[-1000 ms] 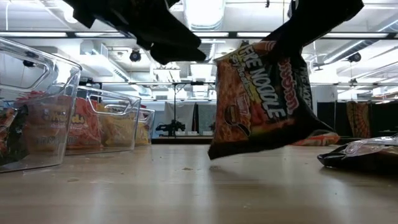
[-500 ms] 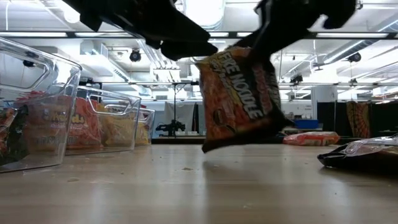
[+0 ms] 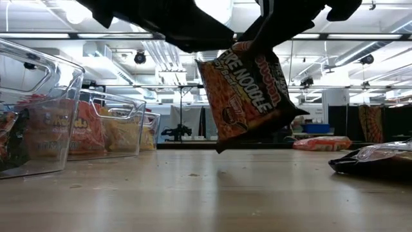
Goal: Sort Maruchan noodles
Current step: Put the black noodles pack into the bottom transparent bin
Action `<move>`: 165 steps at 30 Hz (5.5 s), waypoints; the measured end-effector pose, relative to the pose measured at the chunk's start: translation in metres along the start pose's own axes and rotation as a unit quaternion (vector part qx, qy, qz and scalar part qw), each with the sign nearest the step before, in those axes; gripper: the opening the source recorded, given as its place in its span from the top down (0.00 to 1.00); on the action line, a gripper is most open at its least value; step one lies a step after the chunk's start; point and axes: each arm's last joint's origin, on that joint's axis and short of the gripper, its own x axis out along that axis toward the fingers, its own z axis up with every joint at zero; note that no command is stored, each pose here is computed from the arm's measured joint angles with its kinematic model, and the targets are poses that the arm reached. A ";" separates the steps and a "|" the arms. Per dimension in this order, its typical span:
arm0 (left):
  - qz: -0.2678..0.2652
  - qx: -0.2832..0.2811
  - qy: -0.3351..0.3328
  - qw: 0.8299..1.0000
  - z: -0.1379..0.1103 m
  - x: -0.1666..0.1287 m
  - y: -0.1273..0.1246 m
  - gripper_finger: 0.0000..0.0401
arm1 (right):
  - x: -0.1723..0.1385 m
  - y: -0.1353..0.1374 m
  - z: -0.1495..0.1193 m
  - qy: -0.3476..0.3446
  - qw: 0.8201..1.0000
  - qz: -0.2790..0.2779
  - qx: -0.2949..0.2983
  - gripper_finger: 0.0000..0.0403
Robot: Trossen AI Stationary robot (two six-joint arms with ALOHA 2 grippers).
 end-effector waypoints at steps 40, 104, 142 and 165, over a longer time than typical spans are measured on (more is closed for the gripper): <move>-0.003 -0.108 0.078 0.991 -0.026 0.018 -0.003 0.77 | -0.008 -0.004 0.014 -0.027 1.000 0.006 0.001 0.79; 0.250 -0.320 0.034 0.913 0.021 -0.179 -0.116 0.75 | -0.042 0.015 -0.001 0.046 0.991 0.074 0.103 0.67; 0.202 -0.506 0.177 0.820 -0.012 -0.196 -0.183 0.72 | -0.042 0.016 0.002 0.033 0.990 0.079 0.113 0.68; 0.232 -0.485 0.251 0.805 -0.032 -0.160 -0.198 0.71 | -0.042 0.017 0.004 0.023 0.989 0.082 0.120 0.68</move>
